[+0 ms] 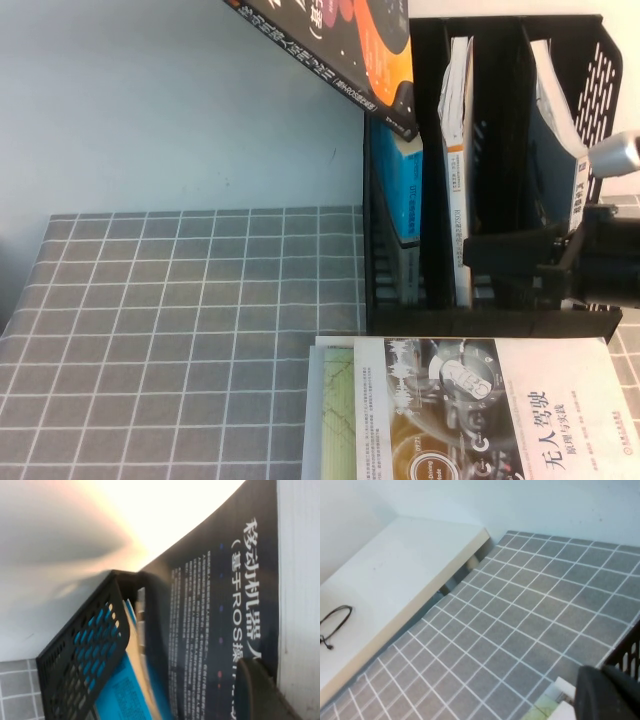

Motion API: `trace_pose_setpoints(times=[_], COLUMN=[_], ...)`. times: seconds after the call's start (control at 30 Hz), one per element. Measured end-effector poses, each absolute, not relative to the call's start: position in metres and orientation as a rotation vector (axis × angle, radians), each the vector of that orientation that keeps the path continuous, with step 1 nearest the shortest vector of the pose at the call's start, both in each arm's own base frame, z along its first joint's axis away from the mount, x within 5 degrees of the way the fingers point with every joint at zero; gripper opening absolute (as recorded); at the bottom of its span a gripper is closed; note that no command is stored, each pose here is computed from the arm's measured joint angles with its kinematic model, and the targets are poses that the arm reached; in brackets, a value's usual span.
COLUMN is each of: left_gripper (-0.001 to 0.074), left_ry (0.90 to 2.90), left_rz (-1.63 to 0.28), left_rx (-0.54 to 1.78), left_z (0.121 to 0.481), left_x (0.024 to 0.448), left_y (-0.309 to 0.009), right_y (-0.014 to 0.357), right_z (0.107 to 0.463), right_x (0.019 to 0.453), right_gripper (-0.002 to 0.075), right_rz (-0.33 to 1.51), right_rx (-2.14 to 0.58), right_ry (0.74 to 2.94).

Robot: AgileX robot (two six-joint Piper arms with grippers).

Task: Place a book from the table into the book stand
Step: Place the book on the book shelf

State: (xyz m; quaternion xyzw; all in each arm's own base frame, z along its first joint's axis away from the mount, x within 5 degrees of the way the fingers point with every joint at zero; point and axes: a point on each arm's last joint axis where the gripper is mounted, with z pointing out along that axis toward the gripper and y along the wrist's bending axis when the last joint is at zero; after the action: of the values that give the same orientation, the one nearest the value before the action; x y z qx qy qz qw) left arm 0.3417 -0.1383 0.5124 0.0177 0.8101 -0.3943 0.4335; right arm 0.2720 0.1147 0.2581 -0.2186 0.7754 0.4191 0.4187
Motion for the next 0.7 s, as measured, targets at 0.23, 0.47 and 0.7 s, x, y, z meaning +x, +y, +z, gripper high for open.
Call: trace_pose_setpoints(times=[0.23, 0.47, 0.7], left_gripper=[0.0116, 0.0116, 0.0116], left_ry=[2.042, 2.057, 2.051], left_rz=[-1.009, -1.020, -1.054], left_rx=[0.009, -0.011, -0.014], left_z=[0.512, 0.510, 0.511], left_x=[0.342, 0.343, 0.342], left_y=[-0.140, -0.140, -0.142], right_y=[0.136, 0.152, 0.146], right_z=[0.260, 0.266, 0.268], right_x=[0.292, 0.324, 0.339], right_gripper=[-0.0003, -0.0003, -0.0003], right_rz=[1.069, 0.957, 0.804], right_rx=[-0.643, -0.644, -0.566], right_ry=[1.900, 1.890, 1.918])
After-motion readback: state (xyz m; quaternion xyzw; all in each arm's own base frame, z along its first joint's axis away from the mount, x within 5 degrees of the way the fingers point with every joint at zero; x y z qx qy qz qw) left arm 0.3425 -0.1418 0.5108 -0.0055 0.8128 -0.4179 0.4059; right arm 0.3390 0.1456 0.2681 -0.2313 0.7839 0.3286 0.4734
